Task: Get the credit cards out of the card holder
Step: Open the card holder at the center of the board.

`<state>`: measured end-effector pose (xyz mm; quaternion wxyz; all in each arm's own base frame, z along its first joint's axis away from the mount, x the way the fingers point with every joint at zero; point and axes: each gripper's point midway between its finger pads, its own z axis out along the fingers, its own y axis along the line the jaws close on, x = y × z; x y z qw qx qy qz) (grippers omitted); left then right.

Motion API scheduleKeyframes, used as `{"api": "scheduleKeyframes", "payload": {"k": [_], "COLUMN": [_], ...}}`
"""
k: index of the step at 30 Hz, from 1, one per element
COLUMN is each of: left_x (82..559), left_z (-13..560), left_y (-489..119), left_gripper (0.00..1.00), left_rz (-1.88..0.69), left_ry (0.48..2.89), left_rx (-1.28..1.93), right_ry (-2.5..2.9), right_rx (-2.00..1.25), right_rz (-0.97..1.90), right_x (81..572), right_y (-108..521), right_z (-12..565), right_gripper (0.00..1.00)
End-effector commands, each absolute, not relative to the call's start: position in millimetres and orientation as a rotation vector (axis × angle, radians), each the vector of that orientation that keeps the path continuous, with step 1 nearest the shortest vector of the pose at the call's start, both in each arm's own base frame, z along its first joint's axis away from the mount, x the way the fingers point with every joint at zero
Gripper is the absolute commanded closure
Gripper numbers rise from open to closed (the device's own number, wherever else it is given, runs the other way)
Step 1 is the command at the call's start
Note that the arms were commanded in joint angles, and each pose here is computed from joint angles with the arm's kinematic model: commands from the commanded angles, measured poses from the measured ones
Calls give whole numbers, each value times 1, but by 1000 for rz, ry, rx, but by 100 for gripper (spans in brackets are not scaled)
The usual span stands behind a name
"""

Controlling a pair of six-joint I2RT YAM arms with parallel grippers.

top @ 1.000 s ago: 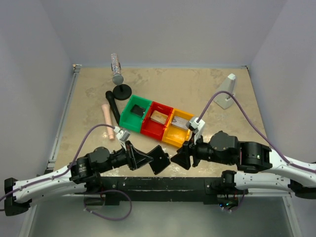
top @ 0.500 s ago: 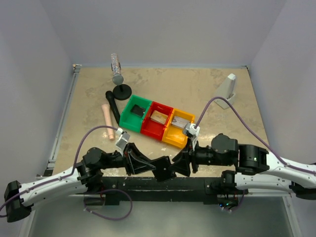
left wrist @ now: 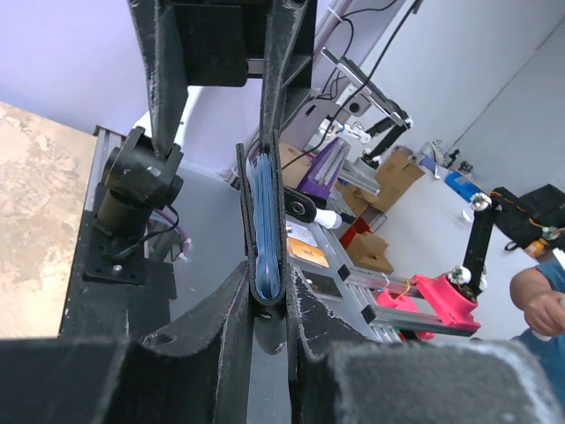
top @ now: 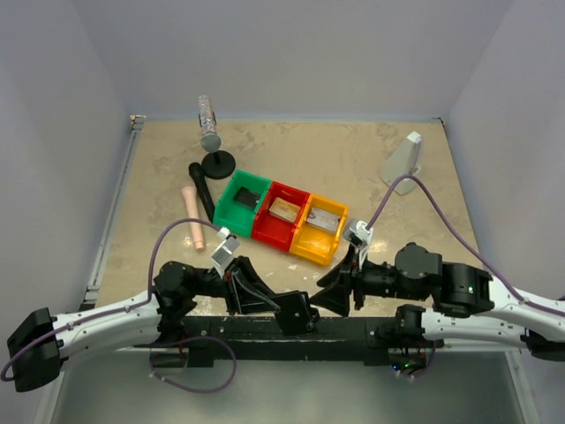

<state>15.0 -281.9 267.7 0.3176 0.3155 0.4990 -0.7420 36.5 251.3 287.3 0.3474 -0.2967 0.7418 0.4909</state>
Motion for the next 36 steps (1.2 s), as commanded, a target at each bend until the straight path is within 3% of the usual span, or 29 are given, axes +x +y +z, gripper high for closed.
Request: {"api": "scheduleKeyframes", "payload": {"k": [1, 26, 29, 32, 36], "left_x": [5, 23, 24, 27, 33], "left_z": [305, 311, 310, 306, 301], "left_y": [-273, -279, -279, -279, -278], "left_gripper": [100, 100, 100, 99, 78], "left_rz": [-1998, -1920, -1911, -1897, -1859], "left_ry": [1102, 1131, 1135, 1151, 1185], "left_rx": [863, 781, 772, 761, 730], "right_ry": [1942, 1978, 1979, 1981, 1977], "right_rx": [-755, -978, -976, -973, -957], "right_rz": [1284, 1456, 1465, 1470, 1472], "right_x": [37, 2, 1, 1, 1], "right_y": [258, 294, 295, 295, 291], "right_z": [285, 282, 283, 282, 283], "right_gripper": [41, 46, 56, 76, 100]}}
